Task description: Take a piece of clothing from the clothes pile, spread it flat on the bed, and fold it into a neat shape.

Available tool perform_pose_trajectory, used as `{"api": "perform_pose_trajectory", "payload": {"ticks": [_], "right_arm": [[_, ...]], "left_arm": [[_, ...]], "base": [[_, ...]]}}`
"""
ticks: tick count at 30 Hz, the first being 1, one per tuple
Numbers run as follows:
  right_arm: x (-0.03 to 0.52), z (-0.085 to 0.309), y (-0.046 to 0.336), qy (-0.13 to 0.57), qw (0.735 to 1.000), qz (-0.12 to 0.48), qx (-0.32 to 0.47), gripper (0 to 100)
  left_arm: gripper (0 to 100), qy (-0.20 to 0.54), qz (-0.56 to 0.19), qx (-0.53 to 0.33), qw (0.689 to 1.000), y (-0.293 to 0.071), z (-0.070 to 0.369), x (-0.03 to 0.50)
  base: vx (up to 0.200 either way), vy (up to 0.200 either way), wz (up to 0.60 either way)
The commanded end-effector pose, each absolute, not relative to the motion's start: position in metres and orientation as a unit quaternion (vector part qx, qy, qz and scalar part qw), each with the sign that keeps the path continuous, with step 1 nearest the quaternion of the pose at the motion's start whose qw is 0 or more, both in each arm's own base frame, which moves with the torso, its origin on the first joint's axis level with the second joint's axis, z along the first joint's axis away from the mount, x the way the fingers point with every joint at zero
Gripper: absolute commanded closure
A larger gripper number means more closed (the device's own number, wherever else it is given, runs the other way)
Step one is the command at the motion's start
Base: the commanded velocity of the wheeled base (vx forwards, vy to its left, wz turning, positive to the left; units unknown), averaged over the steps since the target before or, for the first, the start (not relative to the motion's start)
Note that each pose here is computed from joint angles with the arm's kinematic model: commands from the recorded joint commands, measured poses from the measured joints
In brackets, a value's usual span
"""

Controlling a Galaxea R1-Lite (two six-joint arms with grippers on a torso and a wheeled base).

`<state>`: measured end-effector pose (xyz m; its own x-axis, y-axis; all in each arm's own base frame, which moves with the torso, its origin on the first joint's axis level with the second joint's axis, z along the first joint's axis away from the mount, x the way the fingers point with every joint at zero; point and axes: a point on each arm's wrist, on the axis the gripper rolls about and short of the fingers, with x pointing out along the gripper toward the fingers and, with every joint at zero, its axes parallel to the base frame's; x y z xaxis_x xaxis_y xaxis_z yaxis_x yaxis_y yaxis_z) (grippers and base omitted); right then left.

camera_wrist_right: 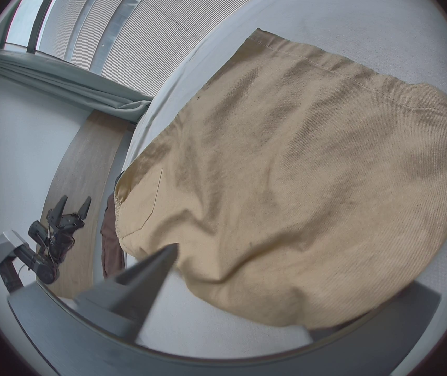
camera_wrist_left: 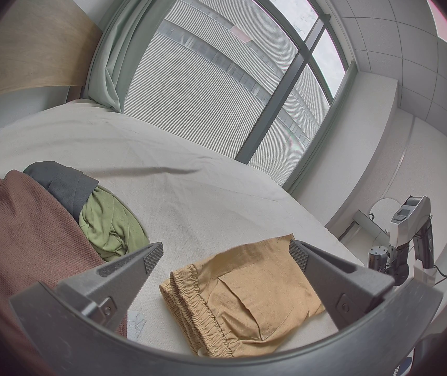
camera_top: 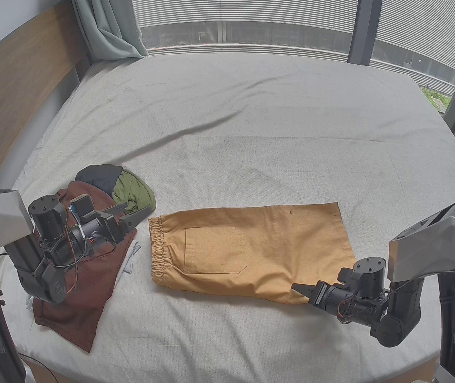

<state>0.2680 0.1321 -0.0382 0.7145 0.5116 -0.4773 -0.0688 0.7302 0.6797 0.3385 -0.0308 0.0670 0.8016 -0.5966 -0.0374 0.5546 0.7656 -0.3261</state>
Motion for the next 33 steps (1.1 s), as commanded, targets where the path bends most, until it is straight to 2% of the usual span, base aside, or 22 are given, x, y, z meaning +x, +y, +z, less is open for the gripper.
{"api": "perform_pose_trajectory", "payload": {"ticks": [1, 12, 25, 33], "right_arm": [[0.262, -0.041, 0.132, 0.351, 0.866, 0.168, 0.315, 0], [0.231, -0.029, 0.138, 0.380, 0.855, 0.222, 0.274, 0], [0.218, 0.024, 0.140, 0.318, 0.858, 0.292, 0.280, 0], [0.217, 0.040, 0.140, 0.288, 0.860, 0.319, 0.275, 0]], "left_arm": [[0, 0.070, -0.307, -0.152, 0.937, -0.031, 0.067, 0.339], [0, 0.074, -0.308, -0.156, 0.936, -0.032, 0.067, 0.336], [0, 0.092, -0.330, -0.162, 0.925, -0.030, 0.062, 0.330], [0, 0.094, -0.343, -0.159, 0.921, -0.030, 0.062, 0.329]], "base": [[0.000, 0.000, 0.00], [0.000, 0.000, 0.00], [0.000, 0.000, 0.00], [0.000, 0.000, 0.00]]}}
